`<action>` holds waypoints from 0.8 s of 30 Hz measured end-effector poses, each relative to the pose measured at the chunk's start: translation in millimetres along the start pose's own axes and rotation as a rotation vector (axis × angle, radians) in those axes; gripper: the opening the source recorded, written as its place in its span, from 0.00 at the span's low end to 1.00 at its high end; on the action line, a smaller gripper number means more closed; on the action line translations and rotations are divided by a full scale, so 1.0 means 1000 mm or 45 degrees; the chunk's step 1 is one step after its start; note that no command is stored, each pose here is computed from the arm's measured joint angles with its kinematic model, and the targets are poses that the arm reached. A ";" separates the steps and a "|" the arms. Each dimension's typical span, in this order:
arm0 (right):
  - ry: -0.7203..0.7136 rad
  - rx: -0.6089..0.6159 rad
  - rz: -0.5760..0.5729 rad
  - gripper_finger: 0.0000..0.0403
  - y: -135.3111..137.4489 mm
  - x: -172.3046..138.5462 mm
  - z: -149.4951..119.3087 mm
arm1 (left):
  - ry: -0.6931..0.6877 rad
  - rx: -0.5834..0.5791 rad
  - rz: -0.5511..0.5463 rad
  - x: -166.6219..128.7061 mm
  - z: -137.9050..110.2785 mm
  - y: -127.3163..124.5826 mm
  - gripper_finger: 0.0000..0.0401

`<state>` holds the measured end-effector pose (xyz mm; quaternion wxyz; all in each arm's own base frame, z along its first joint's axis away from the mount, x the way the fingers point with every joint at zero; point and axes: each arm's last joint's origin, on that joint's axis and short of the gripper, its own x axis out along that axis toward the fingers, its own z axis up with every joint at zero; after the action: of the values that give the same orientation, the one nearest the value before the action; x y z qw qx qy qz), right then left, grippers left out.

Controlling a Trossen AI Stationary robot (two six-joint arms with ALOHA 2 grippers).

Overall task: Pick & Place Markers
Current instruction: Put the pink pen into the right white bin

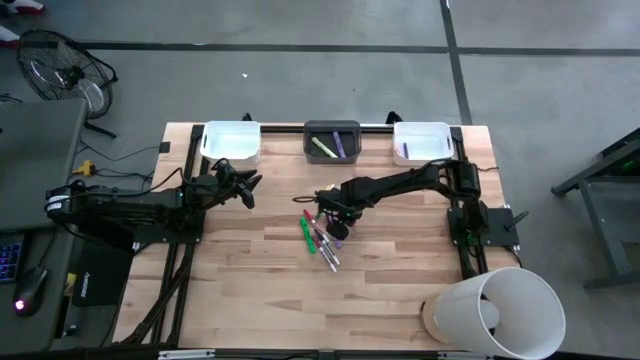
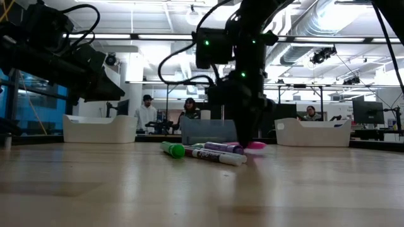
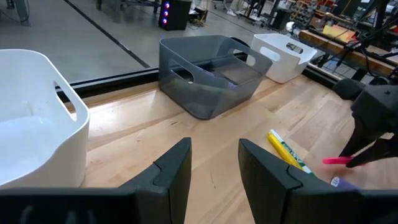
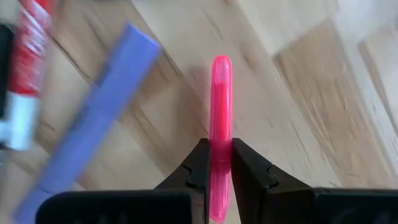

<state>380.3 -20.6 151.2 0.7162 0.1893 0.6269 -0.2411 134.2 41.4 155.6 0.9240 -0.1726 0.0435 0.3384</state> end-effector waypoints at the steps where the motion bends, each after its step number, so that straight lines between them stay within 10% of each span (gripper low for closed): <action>1: -0.002 0.000 -0.003 0.08 -0.001 -0.002 0.000 | -0.001 0.000 -0.001 0.000 0.000 0.000 0.33; 24: 0.002 0.009 -0.183 0.10 -0.021 -0.060 -0.023 | 0.001 0.000 0.001 0.000 0.000 0.000 0.33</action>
<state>343.7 -17.5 207.8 0.6959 0.1465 0.6386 -0.2940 134.1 41.4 155.5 0.9239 -0.1726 0.0439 0.3386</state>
